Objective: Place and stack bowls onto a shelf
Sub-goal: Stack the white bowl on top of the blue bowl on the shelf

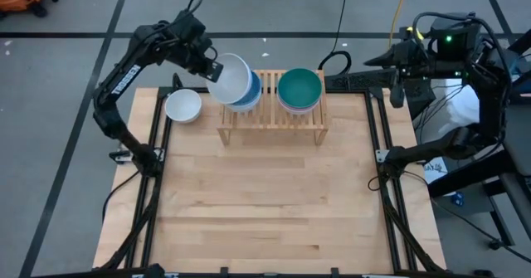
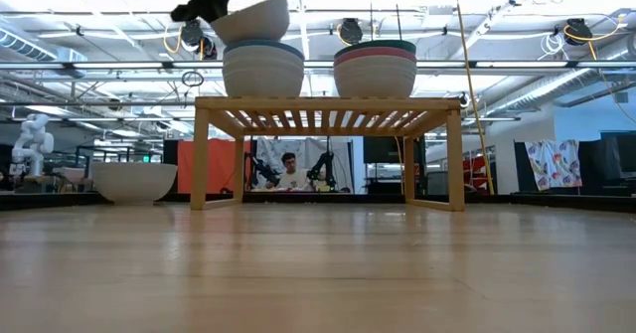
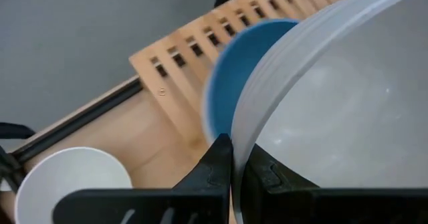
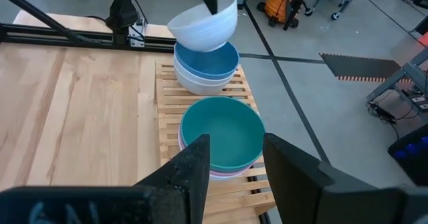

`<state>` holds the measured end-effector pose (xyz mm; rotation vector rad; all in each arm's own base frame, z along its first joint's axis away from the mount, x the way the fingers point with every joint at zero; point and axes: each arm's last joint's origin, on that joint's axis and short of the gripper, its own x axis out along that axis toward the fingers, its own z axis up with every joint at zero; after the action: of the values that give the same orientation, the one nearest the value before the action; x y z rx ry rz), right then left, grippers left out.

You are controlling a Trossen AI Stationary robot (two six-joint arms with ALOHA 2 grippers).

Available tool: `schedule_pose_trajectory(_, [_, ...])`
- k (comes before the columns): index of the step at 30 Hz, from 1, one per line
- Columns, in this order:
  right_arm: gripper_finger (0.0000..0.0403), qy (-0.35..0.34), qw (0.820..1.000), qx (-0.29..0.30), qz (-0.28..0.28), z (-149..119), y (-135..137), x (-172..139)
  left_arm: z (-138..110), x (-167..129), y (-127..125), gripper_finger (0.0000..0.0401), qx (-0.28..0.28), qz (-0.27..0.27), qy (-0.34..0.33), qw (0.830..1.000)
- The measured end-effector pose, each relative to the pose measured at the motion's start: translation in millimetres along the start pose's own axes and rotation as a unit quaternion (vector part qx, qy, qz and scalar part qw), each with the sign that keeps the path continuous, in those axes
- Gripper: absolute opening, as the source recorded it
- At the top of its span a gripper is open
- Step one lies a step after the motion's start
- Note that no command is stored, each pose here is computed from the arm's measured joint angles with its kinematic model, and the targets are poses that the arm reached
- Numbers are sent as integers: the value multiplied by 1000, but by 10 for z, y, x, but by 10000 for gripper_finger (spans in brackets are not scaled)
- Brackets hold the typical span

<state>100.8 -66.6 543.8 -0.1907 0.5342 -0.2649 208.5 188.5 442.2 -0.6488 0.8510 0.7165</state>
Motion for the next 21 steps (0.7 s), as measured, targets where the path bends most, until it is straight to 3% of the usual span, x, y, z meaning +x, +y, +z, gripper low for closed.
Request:
schedule_pose_trajectory(16, [134, 8, 1000, -11, 0, 11, -29, 70, 125, 446, 111, 6, 40, 13, 76, 996])
schedule_pose_trajectory(21, [134, 8, 1000, -11, 0, 12, -29, 70, 140, 466, 108, 31, 44, 2, 75, 996])
